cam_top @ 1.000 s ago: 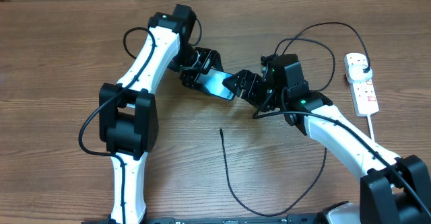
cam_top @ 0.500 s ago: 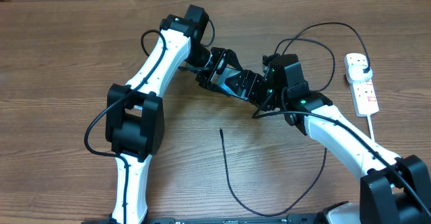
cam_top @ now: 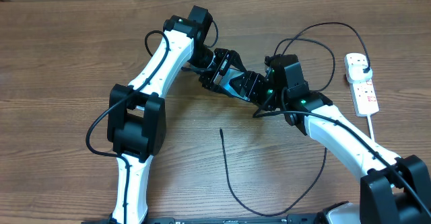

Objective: Plug charger to phone and switch on socket

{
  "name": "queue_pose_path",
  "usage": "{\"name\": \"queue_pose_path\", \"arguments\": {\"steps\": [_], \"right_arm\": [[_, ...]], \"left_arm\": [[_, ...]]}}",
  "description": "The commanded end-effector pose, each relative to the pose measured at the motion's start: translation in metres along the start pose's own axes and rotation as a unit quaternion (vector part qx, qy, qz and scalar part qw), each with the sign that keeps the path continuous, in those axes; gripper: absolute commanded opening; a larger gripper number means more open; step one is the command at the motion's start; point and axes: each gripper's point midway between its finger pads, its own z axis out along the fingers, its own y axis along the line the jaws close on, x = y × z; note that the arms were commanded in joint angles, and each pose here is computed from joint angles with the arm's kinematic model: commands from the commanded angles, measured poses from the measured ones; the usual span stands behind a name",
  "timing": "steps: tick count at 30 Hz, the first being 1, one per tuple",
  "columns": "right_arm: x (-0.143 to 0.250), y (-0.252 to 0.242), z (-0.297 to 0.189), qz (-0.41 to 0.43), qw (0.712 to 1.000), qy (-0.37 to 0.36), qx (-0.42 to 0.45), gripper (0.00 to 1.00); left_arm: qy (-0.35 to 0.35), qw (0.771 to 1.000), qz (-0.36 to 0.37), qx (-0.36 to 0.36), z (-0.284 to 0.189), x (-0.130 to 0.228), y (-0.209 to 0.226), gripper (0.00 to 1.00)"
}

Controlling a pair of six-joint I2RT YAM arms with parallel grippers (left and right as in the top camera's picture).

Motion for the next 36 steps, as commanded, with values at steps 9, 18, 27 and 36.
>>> {"name": "queue_pose_path", "arguments": {"steps": [9, 18, 27, 36], "right_arm": [[-0.011, 0.004, 0.0, -0.004, 1.0, -0.02, 0.005, 0.58], [-0.011, 0.004, 0.0, -0.005, 1.0, -0.022, 0.006, 0.5], [-0.012, 0.003, 0.0, -0.004, 1.0, -0.023, 0.007, 0.48], [-0.012, 0.004, 0.0, -0.005, 1.0, -0.023, 0.007, 0.4]], "left_arm": [[0.036, 0.998, 0.054, 0.024, -0.012, 0.043, -0.012, 0.04], [0.042, 0.997, 0.058, 0.023, -0.009, 0.047, -0.013, 0.04], [0.051, 0.996, 0.064, 0.021, -0.004, 0.055, -0.013, 0.04], [0.05, 0.996, 0.076, 0.023, -0.001, 0.058, -0.015, 0.04]]}}
